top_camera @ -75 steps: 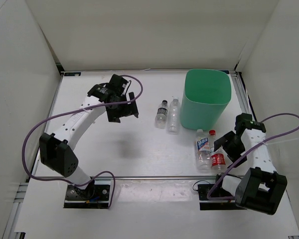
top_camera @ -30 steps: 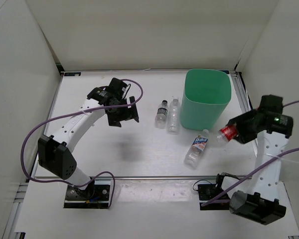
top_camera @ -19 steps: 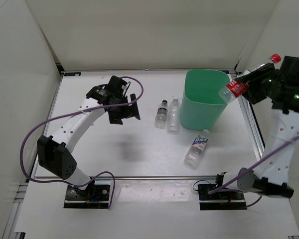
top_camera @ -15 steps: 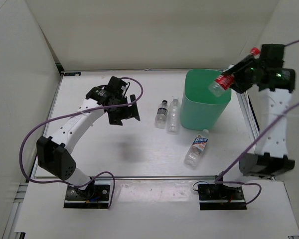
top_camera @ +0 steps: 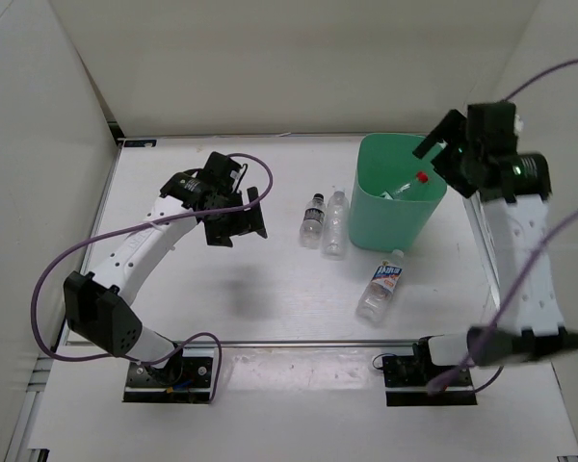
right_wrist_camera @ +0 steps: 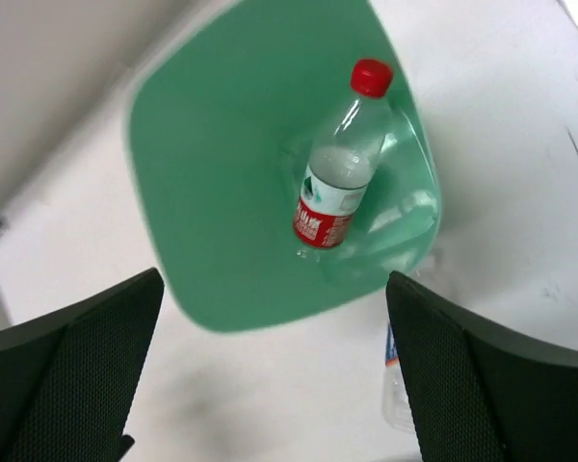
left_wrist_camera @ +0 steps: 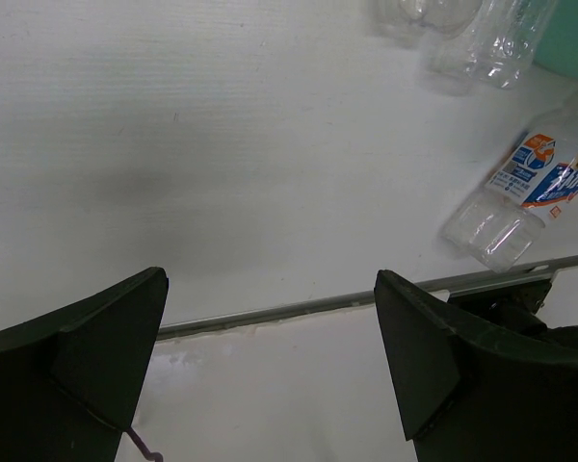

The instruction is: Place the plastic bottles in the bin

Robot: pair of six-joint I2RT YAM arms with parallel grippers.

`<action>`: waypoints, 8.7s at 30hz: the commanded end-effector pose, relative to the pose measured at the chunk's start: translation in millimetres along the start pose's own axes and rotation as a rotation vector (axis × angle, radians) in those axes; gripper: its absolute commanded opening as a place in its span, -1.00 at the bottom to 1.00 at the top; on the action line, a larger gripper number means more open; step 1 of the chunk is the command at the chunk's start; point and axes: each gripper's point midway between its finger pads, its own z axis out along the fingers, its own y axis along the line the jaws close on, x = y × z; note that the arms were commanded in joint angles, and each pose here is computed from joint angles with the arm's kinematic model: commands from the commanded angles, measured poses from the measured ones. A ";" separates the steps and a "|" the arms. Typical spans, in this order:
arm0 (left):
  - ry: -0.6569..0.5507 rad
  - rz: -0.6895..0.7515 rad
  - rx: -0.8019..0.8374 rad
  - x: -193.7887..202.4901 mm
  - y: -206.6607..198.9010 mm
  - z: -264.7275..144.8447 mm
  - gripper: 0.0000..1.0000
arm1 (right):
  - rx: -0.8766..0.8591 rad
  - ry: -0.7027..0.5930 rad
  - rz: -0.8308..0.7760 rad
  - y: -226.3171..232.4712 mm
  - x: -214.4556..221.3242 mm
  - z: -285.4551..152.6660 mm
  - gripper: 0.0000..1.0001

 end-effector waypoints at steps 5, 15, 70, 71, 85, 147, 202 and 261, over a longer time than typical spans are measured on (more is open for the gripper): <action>-0.057 0.026 0.038 -9.2 -5.0 -7.5 1.00 | -0.147 0.084 -0.017 -58.3 102.1 -44.7 1.00; -0.024 0.042 0.066 -17.5 -11.6 4.3 1.00 | -0.068 0.379 0.048 -116.2 240.7 9.4 1.00; -0.056 0.037 0.245 -63.2 -48.1 26.4 1.00 | -0.072 -0.119 -0.026 16.8 8.1 -3.4 1.00; -0.056 0.040 0.259 -65.7 -51.9 28.0 1.00 | -0.075 -0.137 -0.026 16.0 -1.7 -15.1 1.00; 0.031 0.144 0.331 -99.5 -118.7 124.8 1.00 | -0.219 -0.052 -0.067 -2.9 33.0 -93.4 1.00; -0.571 0.256 0.628 -113.3 -168.8 -102.2 0.95 | -0.218 -0.157 -0.178 -55.0 72.1 -66.7 1.00; 0.383 0.108 0.750 -27.0 -200.6 211.4 0.82 | -0.216 -0.066 -0.266 -57.0 85.4 -68.4 1.00; -0.874 0.364 0.423 -150.7 -192.9 -147.6 1.00 | 0.262 -0.121 -0.047 -138.5 72.1 -81.9 1.00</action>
